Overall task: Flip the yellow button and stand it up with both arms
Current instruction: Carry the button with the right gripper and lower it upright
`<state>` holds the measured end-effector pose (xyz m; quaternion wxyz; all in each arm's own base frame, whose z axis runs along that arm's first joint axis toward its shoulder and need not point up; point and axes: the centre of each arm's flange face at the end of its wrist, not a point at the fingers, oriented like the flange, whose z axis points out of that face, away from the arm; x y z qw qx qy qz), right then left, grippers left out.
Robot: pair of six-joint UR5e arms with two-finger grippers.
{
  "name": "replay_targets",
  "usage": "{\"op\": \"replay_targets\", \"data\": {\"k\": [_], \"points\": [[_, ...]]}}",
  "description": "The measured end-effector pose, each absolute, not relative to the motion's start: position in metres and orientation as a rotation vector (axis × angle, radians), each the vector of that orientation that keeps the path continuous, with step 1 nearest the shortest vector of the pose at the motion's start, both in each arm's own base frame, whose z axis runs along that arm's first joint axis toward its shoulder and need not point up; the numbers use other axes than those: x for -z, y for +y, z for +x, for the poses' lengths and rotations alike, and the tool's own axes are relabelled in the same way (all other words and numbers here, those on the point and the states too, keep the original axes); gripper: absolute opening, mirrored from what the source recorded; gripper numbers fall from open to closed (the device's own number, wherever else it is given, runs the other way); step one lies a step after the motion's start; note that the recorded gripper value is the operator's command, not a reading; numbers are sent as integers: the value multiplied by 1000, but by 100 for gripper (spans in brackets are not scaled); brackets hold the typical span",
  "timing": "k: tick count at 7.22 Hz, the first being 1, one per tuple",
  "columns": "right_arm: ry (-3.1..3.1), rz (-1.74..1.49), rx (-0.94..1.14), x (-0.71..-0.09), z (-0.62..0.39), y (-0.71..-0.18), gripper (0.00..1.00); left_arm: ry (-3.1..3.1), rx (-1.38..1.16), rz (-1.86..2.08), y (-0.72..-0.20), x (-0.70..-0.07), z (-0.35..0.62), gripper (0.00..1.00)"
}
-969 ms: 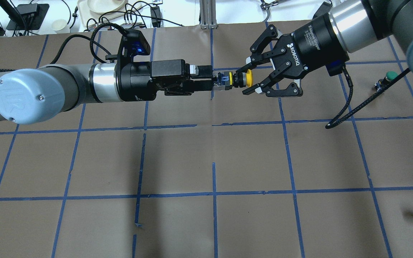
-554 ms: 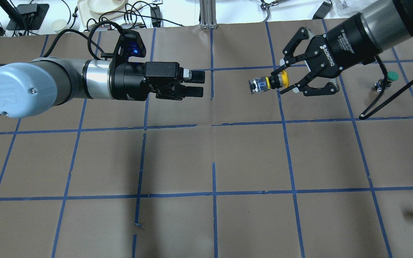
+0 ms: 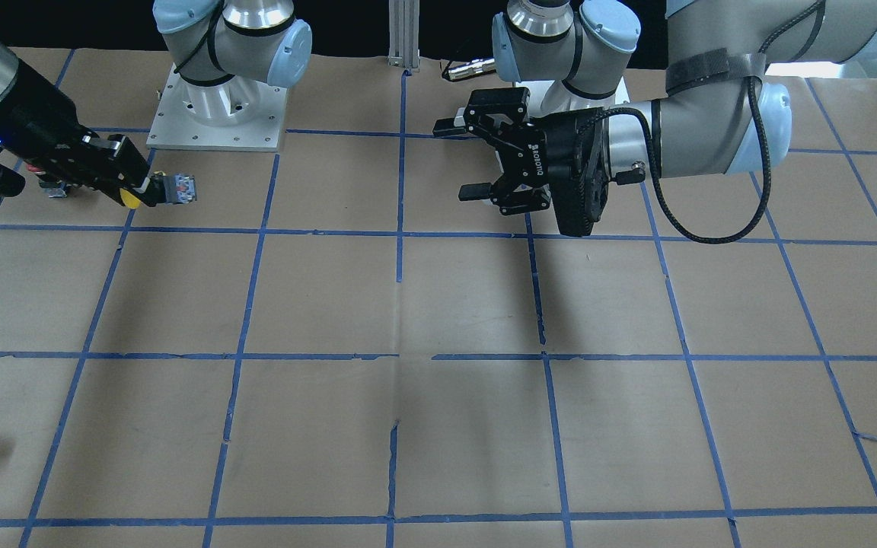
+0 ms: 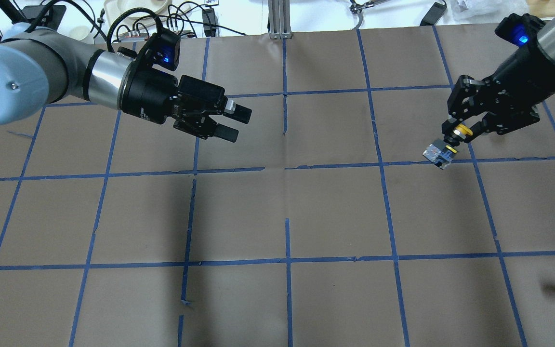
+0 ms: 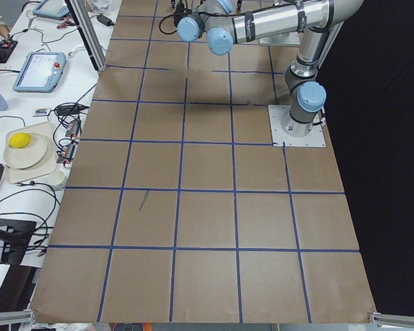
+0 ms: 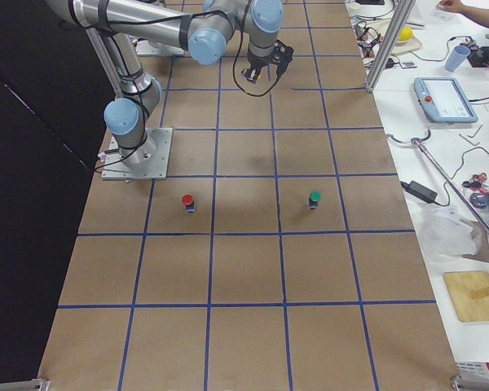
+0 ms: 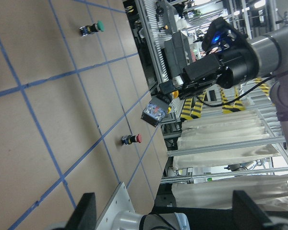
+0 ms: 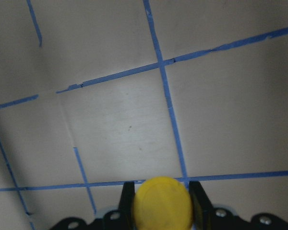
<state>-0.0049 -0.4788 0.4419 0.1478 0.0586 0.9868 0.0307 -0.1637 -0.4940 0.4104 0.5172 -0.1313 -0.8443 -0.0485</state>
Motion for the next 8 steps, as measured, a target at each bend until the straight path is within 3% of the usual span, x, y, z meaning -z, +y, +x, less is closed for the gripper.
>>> {"op": "replay_targets", "data": {"k": [5,8], "points": [[2881,-869,300,-374,-114,-468,22,-2667,250,-252,-512,-433,-130,100],[2841,-1174,450,-322,-174,-451,22,-2986,148,-171,-518,-484,-144,100]]}}
